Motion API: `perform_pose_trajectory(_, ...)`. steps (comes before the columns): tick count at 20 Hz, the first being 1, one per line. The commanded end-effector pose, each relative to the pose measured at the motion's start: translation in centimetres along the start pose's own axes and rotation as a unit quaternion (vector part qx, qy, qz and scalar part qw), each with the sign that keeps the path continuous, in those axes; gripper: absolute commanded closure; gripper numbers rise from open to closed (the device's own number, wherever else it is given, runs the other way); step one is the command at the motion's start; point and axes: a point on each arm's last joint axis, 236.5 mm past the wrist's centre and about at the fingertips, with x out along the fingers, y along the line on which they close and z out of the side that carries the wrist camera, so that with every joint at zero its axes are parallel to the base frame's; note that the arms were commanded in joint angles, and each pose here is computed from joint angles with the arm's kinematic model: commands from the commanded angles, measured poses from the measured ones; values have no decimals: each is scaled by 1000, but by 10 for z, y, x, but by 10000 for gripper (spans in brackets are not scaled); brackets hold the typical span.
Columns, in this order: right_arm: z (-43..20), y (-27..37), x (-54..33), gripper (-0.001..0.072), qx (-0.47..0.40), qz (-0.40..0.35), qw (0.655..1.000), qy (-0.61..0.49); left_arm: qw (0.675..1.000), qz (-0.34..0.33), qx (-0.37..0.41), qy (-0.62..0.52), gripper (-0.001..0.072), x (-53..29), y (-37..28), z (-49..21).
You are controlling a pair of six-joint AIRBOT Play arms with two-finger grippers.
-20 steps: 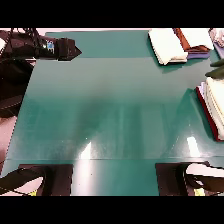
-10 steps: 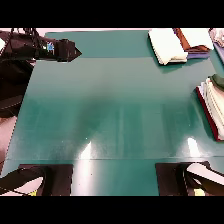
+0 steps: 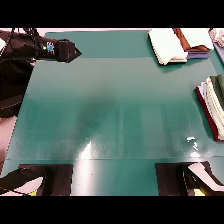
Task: Fold the shirts.
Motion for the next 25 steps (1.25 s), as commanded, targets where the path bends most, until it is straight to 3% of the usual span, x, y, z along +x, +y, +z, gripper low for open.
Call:
perform_pose_trajectory(1,18,58,-11,175,13,92,995,-48,1000,0,1,-2,683,0,0,1)
perform_pose_trajectory(5,-10,203,-31,180,-72,268,961,-12,1000,0,1,-4,683,0,0,2)
perform_pose_trajectory(8,-69,296,-60,181,-187,354,916,29,1000,2,2,-2,683,0,1,1)
perform_pose_trajectory(12,-140,374,-110,193,-294,438,848,44,1000,1,1,-12,683,0,0,6)
perform_pose_trajectory(13,-155,386,-121,252,-310,454,834,45,1000,2,1,-19,683,-1,1,9)
perform_pose_trajectory(16,-192,408,-149,631,-350,489,797,53,999,2,1,-36,683,-1,1,17)
perform_pose_trajectory(17,-201,411,-155,687,-359,496,789,57,999,3,1,-43,683,-1,1,20)
perform_pose_trajectory(25,-214,415,-164,687,-371,506,776,64,998,3,1,-55,683,-2,1,26)
